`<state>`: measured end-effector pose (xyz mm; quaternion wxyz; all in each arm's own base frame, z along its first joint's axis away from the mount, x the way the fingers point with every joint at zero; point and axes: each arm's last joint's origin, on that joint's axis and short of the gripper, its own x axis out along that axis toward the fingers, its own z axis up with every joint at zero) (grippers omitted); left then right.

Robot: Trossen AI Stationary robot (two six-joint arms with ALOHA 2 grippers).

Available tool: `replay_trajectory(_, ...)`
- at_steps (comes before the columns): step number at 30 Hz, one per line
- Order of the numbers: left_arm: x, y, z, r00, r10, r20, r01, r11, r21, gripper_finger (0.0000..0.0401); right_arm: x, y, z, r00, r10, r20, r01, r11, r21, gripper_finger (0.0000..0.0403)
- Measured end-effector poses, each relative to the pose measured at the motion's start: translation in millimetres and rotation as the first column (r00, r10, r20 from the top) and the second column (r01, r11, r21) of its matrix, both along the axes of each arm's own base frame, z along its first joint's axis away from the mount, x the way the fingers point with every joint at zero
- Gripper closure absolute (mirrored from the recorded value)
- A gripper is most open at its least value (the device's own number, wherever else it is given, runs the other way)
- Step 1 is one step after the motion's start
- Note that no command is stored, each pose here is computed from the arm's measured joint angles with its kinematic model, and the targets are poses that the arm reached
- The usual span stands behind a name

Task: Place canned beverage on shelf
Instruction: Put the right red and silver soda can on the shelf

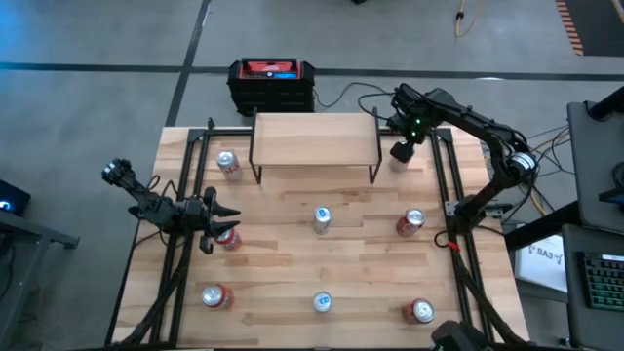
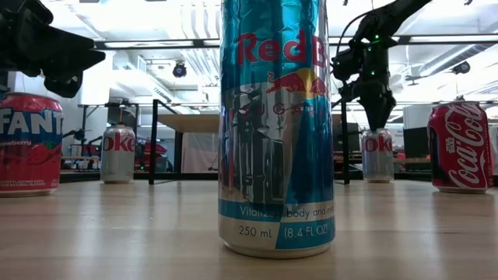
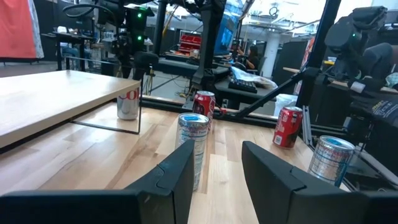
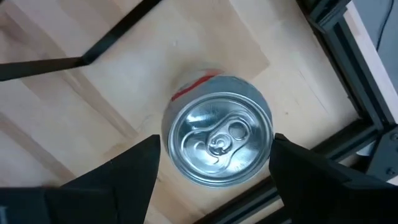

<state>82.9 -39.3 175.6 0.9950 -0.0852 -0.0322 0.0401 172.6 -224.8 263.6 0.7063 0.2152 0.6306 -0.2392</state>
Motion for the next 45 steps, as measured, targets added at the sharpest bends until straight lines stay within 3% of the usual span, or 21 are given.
replay_trajectory(15, 0, 0, 0, 1.0, 0.0, 0.0, 0.0, 1.0, 0.0, 0.0283, 0, -3, -2, 1.0, 0.013, 0.006, -0.013, 1.0, -0.021, 0.0053)
replay_trajectory(25, 0, 0, 0, 1.0, 0.0, 0.0, 0.0, 1.0, 0.0, 0.0283, 3, -6, -23, 0.999, 0.011, -0.045, -0.008, 0.999, 0.048, 0.0054)
replay_trajectory(34, 0, 0, 0, 1.0, 0.0, 0.0, 0.0, 1.0, 0.0, 0.0283, 3, -6, -24, 0.999, -0.004, -0.036, 0.007, 0.998, 0.06, 0.0118)
replay_trajectory(45, 0, 0, 0, 1.0, 0.0, 0.0, 0.0, 1.0, 0.0, 0.0283, 0, 0, -17, 0.996, -0.071, -0.045, 0.075, 0.991, 0.112, 0.0119)
